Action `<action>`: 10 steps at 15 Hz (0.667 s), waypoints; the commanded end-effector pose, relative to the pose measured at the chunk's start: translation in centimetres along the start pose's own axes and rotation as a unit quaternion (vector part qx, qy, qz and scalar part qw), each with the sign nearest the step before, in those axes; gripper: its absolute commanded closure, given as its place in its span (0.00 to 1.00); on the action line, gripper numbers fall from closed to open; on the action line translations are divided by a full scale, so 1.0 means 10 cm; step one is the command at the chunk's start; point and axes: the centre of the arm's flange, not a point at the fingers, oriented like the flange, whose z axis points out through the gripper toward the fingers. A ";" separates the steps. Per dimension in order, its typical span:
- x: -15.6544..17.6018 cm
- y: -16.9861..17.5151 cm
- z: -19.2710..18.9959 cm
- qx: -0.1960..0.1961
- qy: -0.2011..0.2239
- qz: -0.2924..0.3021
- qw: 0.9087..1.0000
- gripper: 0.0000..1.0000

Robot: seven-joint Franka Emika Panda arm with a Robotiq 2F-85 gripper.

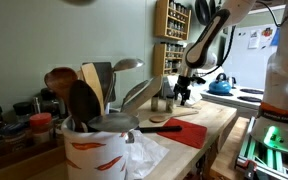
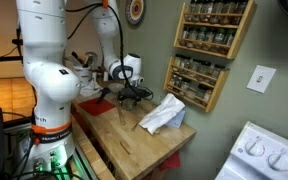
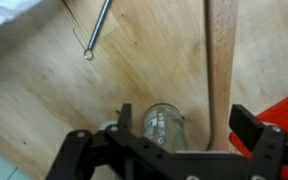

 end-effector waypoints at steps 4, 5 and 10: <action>-0.27 -0.17 0.26 0.010 -0.068 -0.016 0.997 0.00; -0.27 -0.18 0.27 0.014 -0.071 -0.019 0.997 0.00; -0.23 -0.28 0.42 0.041 -0.085 -0.035 0.995 0.00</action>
